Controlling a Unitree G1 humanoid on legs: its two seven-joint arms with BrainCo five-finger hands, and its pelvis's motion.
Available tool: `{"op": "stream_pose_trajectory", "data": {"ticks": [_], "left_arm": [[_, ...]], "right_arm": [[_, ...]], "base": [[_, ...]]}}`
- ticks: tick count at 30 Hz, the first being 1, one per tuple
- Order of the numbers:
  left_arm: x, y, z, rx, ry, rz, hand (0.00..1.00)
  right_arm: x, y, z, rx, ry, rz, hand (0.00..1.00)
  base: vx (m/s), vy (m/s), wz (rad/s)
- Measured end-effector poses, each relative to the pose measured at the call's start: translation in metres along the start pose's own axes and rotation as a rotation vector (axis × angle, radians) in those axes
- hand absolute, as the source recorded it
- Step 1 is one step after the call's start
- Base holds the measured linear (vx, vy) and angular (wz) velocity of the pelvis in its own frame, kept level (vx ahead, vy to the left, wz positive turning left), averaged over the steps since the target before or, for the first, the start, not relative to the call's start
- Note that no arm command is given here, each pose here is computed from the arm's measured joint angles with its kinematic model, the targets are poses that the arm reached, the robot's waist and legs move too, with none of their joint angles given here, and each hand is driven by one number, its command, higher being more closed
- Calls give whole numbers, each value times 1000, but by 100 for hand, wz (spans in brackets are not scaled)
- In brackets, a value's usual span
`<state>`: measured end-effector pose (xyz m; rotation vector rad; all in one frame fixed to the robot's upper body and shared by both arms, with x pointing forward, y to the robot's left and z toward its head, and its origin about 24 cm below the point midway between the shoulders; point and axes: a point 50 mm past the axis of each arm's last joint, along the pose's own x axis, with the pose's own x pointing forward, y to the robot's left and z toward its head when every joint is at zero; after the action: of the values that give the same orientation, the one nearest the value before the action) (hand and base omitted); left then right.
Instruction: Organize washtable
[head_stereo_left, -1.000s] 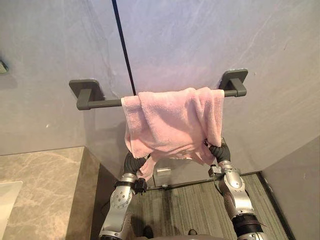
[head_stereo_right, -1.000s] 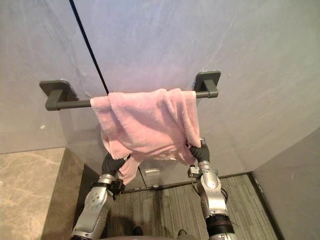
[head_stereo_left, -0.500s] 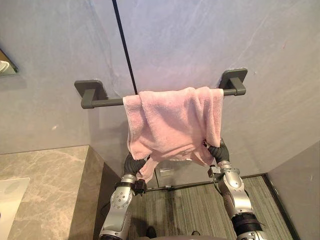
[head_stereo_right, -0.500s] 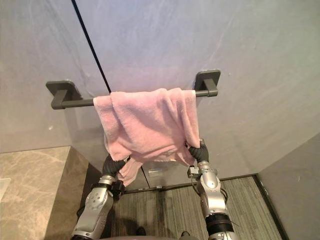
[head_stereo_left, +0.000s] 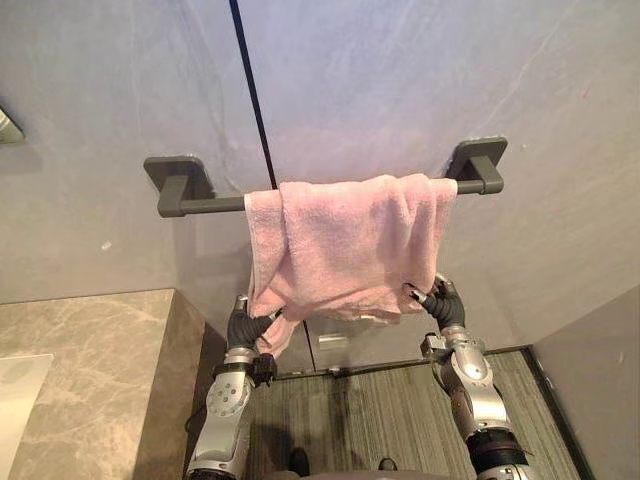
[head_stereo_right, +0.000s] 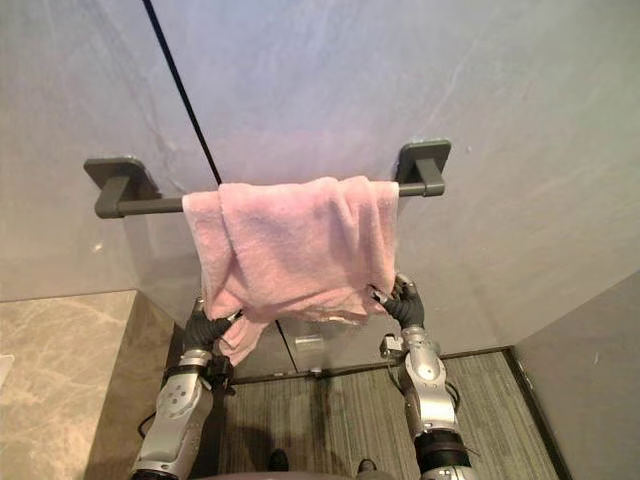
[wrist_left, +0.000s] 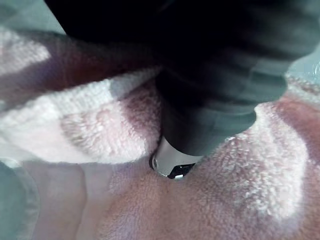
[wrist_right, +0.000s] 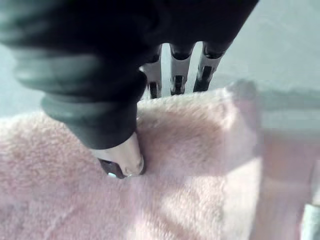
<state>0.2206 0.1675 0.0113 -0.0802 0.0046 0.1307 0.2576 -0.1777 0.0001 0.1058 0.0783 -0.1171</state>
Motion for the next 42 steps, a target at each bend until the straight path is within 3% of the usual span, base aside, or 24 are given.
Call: {"op": "stream_pose_trajectory", "data": {"ticks": [23, 42], "left_arm": [[-6, 7, 6, 16, -23, 11, 0], [-14, 15, -27, 27, 123, 59, 0]], "right_arm": [[-15, -7, -1, -1, -7, -20, 0], [-31, -1, -36, -161, 145, 27, 0]], "base": [[0, 0, 0], [-2, -1, 0]]}}
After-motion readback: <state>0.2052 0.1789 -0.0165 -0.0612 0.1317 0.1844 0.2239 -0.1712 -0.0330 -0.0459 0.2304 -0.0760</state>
